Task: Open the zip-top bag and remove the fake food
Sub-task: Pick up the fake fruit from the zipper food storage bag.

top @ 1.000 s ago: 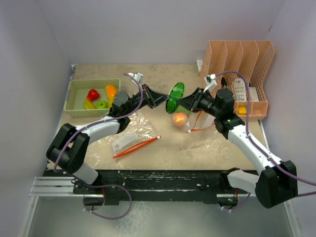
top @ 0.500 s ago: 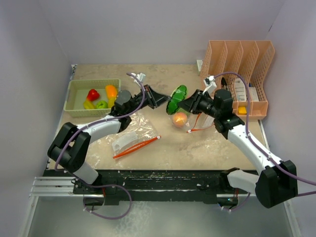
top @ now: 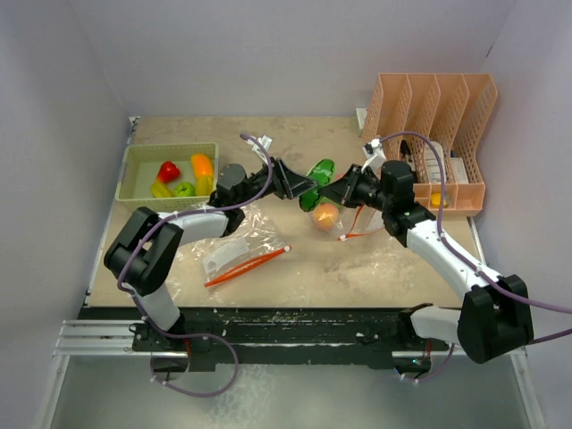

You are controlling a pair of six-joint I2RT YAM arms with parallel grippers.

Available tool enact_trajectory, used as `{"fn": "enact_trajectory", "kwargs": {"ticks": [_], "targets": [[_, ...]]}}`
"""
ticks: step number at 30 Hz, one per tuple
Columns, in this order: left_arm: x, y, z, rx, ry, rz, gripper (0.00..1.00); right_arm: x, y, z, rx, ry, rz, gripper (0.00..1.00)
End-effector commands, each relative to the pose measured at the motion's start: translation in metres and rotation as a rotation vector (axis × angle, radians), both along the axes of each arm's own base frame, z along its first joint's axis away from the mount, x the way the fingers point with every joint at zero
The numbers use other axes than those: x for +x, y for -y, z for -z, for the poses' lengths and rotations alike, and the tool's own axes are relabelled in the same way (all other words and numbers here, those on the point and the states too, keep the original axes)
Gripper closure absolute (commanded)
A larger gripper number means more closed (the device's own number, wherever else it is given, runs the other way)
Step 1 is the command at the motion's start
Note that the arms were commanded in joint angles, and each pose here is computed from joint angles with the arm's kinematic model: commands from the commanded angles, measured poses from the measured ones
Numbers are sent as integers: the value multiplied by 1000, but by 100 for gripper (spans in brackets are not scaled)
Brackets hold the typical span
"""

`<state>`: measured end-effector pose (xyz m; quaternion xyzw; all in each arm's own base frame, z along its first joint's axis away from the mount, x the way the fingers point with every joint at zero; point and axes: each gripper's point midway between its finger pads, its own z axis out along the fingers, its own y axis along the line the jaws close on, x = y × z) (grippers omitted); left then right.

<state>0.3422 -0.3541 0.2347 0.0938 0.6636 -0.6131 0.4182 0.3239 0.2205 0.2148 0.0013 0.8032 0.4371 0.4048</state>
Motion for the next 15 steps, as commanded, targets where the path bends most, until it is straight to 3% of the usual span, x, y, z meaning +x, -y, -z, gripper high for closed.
{"fn": "enact_trajectory", "kwargs": {"ticks": [1,3,4,13,15], "targets": [[-36,18,-33,-79,114,183,24,-7,-18,-41,54,144,-105,100],[-38,19,-34,-81,120,196,23,-10,-21,-41,53,149,-138,100],[-38,19,-33,-83,120,201,28,-11,-22,-40,50,147,-151,100],[-55,30,-30,-99,118,302,98,-12,-23,-39,41,142,-173,100],[-57,31,-30,-104,120,308,100,-13,-23,-40,41,142,-171,100]]}}
